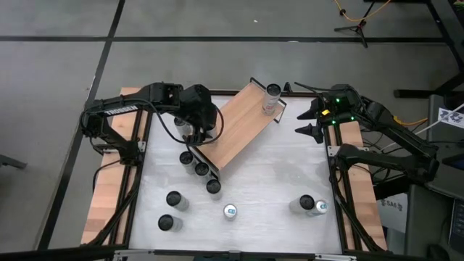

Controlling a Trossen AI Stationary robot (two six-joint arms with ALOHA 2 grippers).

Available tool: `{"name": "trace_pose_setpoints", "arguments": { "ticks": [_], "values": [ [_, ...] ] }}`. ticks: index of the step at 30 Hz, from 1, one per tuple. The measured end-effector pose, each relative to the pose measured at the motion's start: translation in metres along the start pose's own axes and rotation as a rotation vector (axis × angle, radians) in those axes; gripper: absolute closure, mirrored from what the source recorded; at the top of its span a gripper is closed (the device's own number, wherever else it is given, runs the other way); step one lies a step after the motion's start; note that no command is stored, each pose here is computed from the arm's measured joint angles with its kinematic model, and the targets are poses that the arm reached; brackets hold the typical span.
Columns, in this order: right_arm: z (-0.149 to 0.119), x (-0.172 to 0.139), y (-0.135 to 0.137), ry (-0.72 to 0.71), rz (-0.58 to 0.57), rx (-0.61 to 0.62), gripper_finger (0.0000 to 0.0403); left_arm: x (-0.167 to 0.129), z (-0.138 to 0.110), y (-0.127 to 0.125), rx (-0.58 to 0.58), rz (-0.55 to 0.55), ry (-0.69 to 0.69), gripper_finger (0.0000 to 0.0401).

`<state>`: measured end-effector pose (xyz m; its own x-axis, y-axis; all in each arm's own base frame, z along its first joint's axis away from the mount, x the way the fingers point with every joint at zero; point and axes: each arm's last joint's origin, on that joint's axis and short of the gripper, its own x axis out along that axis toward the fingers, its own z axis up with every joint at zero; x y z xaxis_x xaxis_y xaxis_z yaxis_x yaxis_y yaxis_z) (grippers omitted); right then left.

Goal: Place canned beverage on shelf
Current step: Put the white-pink soda can on the shelf aligned with the other white-pink soda can

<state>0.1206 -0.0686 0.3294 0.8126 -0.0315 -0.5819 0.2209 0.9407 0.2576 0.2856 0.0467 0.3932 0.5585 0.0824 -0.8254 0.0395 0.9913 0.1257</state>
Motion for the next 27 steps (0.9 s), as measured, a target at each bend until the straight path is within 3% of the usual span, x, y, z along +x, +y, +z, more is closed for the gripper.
{"name": "trace_pose_setpoints", "arguments": {
  "ticks": [7, 27],
  "values": [
    [0.0, 0.0, 0.0, 0.0, 0.0, 0.0, 0.0098, 0.0, -0.0001, 0.0, -0.052, 0.0, 0.001, 0.0038],
    [0.0, 0.0, 0.0, 0.0, 0.0, 0.0, 0.0098, 0.0, -0.0009, 0.0013, -0.547, 0.048, 0.004, 0.0038]
  ]
}}
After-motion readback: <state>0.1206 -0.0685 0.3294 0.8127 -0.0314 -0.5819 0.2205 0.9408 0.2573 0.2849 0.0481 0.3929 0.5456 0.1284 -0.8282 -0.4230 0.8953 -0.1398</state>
